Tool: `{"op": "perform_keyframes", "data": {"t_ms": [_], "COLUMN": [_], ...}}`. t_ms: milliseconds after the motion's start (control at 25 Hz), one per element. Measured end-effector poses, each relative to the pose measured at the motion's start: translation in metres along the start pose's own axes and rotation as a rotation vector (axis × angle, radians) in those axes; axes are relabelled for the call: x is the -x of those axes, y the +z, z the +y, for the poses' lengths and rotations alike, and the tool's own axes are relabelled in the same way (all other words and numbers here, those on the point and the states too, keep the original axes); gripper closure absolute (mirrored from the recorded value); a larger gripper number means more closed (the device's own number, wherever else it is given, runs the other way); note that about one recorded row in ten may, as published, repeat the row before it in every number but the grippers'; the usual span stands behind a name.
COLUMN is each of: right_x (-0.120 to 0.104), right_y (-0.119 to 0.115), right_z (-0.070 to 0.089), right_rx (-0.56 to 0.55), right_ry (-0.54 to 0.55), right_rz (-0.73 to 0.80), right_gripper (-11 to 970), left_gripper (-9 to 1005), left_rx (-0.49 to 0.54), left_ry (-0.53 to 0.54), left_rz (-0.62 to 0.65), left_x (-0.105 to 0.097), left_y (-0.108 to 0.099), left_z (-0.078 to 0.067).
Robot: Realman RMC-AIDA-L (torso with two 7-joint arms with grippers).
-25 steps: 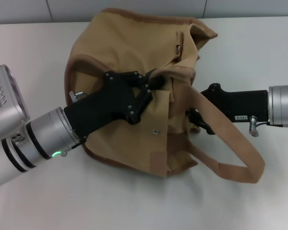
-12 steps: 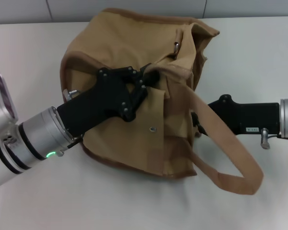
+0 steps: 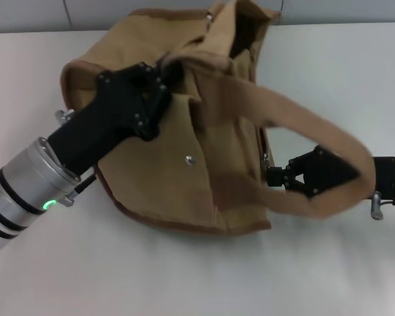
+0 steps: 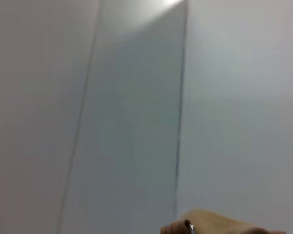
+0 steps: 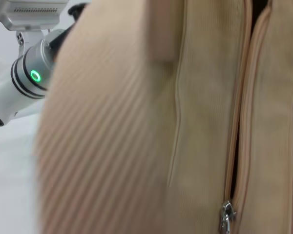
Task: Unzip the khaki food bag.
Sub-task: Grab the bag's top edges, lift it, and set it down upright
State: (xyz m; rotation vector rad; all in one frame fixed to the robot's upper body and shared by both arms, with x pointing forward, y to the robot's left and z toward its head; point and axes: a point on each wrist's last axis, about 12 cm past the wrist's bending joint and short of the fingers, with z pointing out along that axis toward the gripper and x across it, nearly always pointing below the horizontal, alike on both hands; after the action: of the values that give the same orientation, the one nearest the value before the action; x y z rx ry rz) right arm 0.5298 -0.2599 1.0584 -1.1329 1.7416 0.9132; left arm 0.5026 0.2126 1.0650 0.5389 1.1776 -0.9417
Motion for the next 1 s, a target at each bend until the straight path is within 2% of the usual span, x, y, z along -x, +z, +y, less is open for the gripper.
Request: {"op": "perform_keyframes", "data": {"t_ms": [240,560,1000], "right_x": [-0.005,-0.006,-0.001], "right_y": [-0.005,-0.016,-0.019], "right_z": [0.002,0.002,-0.002], "right_rx": [-0.014,-0.058,-0.118], "right_ry": [0.008,0.023,0.042], "right_rz": [-0.012,-0.074,-0.146], "right_gripper": [874,853,825], "left_gripper": [821,819,816], "left_rx": [0.117,0.213,0.266], "left_ry": [-0.038,-0.058,-0.069], "left_rz": [-0.075,-0.117,-0.118], "left_x": [0.005,0.008,0.01], "left_y": [-0.01,-0.023,-0.034], "left_z": [0.007,0.011,0.017]}}
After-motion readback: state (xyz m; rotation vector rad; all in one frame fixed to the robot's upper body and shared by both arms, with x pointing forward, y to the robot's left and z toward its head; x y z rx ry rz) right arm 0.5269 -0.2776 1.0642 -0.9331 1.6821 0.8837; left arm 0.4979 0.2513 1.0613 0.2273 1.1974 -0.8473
